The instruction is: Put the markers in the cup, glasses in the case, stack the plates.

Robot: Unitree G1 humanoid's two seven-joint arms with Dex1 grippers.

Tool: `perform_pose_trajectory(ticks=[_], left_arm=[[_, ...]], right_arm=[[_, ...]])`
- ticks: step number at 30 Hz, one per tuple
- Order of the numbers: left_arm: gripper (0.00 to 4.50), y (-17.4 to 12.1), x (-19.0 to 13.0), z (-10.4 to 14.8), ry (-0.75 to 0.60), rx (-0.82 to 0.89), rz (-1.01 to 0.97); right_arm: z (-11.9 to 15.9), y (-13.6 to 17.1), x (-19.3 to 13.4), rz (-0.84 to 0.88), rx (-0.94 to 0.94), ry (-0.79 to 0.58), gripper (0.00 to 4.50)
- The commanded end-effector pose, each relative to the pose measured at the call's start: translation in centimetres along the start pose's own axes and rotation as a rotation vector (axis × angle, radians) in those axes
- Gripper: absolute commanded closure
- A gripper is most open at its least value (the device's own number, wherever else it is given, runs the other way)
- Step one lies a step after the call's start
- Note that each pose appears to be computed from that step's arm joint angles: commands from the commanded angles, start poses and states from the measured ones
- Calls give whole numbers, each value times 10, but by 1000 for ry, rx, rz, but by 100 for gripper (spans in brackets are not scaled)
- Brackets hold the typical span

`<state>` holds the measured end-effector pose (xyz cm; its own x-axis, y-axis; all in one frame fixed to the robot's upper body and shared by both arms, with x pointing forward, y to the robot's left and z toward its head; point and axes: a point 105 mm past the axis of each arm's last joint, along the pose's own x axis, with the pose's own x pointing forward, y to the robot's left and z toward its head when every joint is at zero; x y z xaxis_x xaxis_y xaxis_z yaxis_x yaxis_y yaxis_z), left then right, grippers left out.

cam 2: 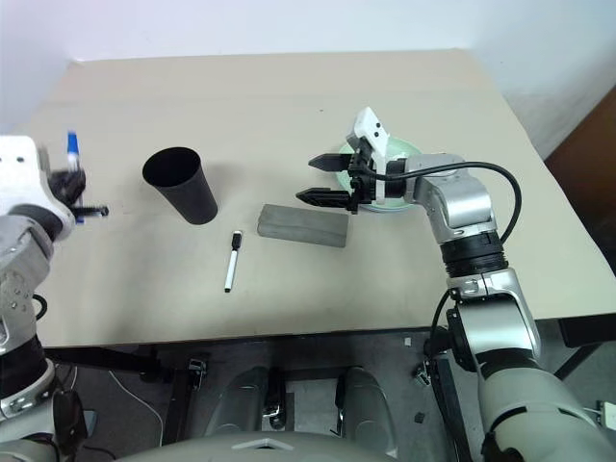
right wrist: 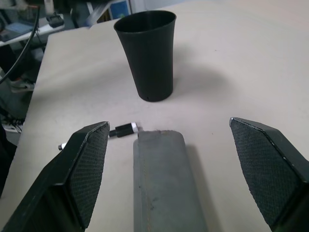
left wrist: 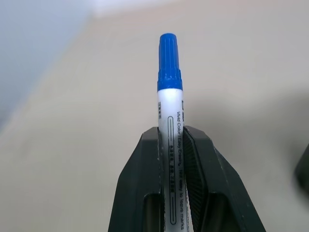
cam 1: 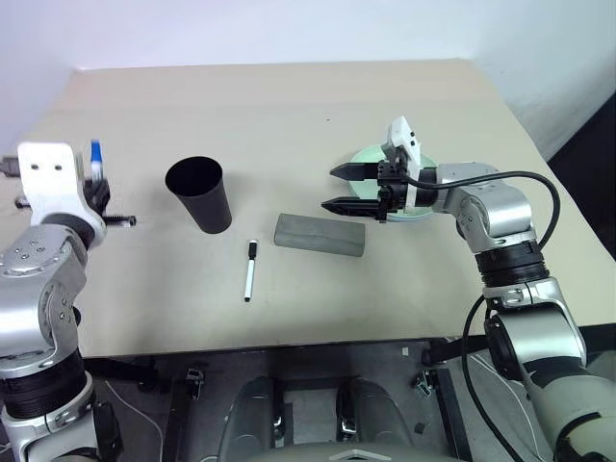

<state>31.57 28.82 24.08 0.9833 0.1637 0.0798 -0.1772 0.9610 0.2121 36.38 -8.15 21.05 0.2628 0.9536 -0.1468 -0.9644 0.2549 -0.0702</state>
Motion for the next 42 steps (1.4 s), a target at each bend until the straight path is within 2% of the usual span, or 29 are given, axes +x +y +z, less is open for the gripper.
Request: perform_pose_trajectory(ticks=[1, 4, 8, 15, 23, 31, 42], left_arm=[[422, -17, -3, 50, -306, 7, -122], [422, -32, -7, 66, -444, -90, -256], [422, -43, -2, 72, -510, -109, -333], [422, -61, 11, 59, -491, -135, -411], [422, -73, 14, 23, -425, -146, -428], [422, -70, 13, 15, -406, -163, -433], [46, -73, 11, 11, -401, -155, -449]], right_arm=[[19, 3, -5, 0, -41, -71, 31], [21, 7, -9, 10, -30, -99, 31], [25, 12, -14, 12, -26, -123, 31], [25, 11, -20, -32, -29, -119, 31], [25, 10, -25, -64, -34, -115, 31], [24, 7, -26, -77, -42, -104, 31], [23, 3, -26, -97, -60, -97, 31]])
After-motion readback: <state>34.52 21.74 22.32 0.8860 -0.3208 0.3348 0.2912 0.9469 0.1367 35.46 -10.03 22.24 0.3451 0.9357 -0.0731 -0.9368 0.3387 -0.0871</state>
